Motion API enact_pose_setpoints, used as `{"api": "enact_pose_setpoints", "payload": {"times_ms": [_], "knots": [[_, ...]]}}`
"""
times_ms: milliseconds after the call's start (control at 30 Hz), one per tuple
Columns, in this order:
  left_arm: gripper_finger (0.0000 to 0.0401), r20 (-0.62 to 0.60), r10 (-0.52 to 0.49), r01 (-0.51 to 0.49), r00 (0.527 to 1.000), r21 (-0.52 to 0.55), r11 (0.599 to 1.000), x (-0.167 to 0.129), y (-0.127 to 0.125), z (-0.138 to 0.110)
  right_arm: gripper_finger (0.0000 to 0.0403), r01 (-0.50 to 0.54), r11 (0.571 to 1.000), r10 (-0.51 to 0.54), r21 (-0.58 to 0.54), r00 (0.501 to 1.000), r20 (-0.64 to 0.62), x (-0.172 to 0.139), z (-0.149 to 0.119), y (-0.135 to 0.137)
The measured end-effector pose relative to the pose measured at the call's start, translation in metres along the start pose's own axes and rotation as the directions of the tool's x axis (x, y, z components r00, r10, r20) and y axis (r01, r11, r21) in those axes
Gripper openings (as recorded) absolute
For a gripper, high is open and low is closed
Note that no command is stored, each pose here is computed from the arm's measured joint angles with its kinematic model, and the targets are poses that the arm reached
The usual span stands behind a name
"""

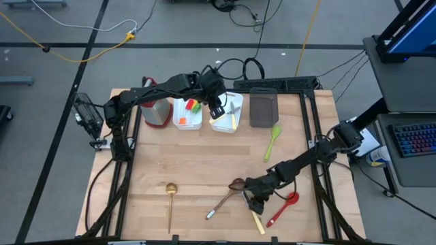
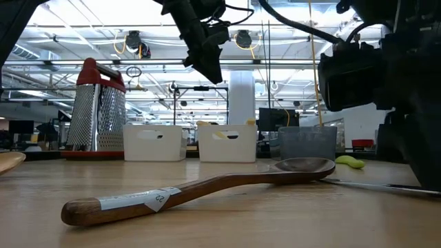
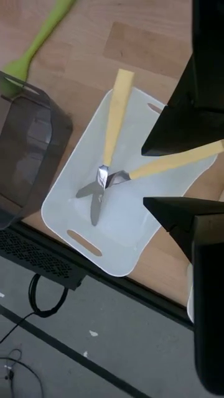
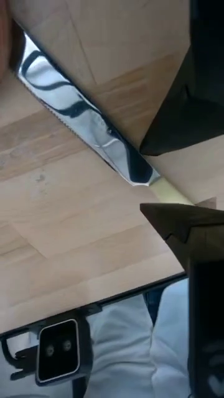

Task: Pick & Place Kitchen Items
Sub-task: Put the yellow knife into the right white bin

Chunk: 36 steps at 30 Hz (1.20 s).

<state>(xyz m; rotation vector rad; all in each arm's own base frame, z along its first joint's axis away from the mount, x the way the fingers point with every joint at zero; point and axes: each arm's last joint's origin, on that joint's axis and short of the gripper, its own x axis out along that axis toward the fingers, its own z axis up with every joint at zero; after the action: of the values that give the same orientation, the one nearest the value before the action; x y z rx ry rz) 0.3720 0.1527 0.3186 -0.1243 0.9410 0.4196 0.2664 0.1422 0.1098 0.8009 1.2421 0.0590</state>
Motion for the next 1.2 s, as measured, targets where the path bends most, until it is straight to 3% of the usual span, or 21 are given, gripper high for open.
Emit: {"api": "enact_pose_setpoints", "payload": {"times_ms": [267,433,633,800,1200], "knots": [[0.0120,-0.008,0.000,0.001,1.000,0.074,0.997,0.000,0.000,-0.001,0.0156,0.127,0.992,-0.127,-0.004,0.991,0.039,0.002,-0.011,-0.004],[0.0120,-0.009,0.000,0.001,1.000,0.081,0.997,0.000,0.000,-0.001,0.0123,0.220,0.975,-0.219,-0.013,0.973,0.069,0.002,-0.013,-0.010],[0.0120,-0.009,0.000,0.001,1.000,0.081,0.997,0.000,0.000,-0.001,0.0050,0.290,0.957,-0.288,-0.028,0.955,0.069,0.004,-0.013,-0.018],[0.0120,-0.012,0.000,0.001,1.000,0.081,0.997,0.000,0.000,-0.001,0.0007,0.359,0.932,-0.348,-0.049,0.925,0.154,0.002,-0.008,-0.022],[0.0120,-0.013,0.000,0.001,1.000,0.081,0.997,0.000,0.000,-0.001,0.0002,0.505,0.852,-0.501,-0.138,0.863,0.069,-0.015,0.005,-0.047]]}}
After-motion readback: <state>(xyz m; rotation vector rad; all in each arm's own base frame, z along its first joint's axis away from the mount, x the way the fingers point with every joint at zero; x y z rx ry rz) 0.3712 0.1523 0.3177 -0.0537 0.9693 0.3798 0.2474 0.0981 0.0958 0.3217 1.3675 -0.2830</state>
